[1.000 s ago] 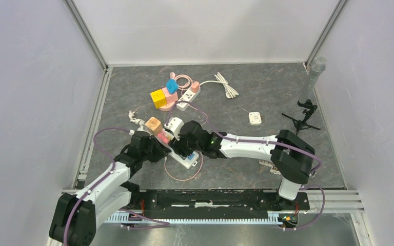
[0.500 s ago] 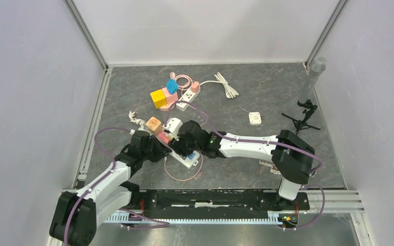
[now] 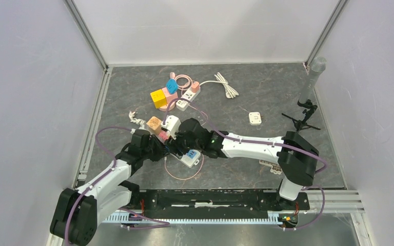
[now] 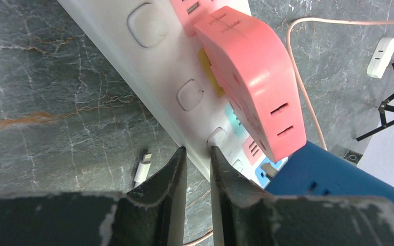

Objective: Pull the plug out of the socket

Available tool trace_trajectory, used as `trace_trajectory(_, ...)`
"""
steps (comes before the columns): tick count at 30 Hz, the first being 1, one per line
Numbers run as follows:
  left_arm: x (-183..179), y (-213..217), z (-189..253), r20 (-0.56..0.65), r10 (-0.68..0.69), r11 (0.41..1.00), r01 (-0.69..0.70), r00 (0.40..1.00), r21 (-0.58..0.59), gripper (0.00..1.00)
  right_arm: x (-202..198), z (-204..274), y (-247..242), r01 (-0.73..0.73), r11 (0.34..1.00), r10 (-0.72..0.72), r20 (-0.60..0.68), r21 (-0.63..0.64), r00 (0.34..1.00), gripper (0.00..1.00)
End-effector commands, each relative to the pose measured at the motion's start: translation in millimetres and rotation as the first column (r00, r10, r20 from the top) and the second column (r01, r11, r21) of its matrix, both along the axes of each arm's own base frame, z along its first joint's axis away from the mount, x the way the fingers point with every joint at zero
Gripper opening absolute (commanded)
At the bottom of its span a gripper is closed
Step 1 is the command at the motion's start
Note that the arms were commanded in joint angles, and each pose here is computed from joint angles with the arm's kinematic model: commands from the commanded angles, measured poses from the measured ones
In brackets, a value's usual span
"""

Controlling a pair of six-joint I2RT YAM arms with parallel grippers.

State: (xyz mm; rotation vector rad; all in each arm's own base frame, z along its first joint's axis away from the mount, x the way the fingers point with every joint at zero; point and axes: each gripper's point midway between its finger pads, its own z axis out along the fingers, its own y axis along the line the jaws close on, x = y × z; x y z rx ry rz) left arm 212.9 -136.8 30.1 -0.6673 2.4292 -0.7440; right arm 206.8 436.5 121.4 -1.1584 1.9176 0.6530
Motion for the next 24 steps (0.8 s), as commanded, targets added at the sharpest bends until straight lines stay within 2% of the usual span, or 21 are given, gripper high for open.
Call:
trace_trajectory(1, -25, 26, -34, -0.123, 0.033, 0.99, -0.016, 0.992, 0.139, 0.27, -4, 59, 18, -0.05, 0.989, 0.042, 0.054, 0.141, 0.998, 0.0)
trace_trajectory(6, -14, 20, -5, -0.056, 0.005, 0.993, 0.001, 0.998, 0.117, 0.29, 14, 101, -9, 0.013, 0.974, -0.031, 0.073, 0.227, 0.997, 0.0)
trace_trajectory(9, -4, 15, 24, 0.019, -0.013, 0.996, 0.012, 1.0, 0.094, 0.31, 22, 116, -35, 0.074, 0.969, -0.095, 0.08, 0.235, 0.992, 0.0)
trace_trajectory(14, 2, 10, 62, 0.1, -0.044, 0.997, 0.037, 0.994, 0.073, 0.4, 51, 125, -93, 0.263, 0.94, -0.293, 0.118, 0.217, 0.949, 0.0)
trace_trajectory(16, 2, 14, 72, 0.114, -0.043, 0.995, 0.033, 0.993, 0.093, 0.44, 65, 119, -123, 0.362, 0.915, -0.389, 0.149, 0.175, 0.909, 0.0)
trace_trajectory(18, 3, 24, 80, 0.138, -0.02, 0.991, 0.001, 0.99, 0.135, 0.53, 79, 108, -157, 0.475, 0.873, -0.488, 0.187, 0.113, 0.853, 0.0)
trace_trajectory(20, 5, 37, 91, 0.181, 0.015, 0.983, -0.048, 0.983, 0.179, 0.61, 92, 97, -194, 0.604, 0.796, -0.594, 0.234, 0.036, 0.77, 0.0)
trace_trajectory(24, 5, 53, 115, 0.261, 0.043, 0.968, -0.105, 0.964, 0.228, 0.83, 103, 76, -254, 0.754, 0.652, -0.692, 0.346, -0.077, 0.634, 0.0)
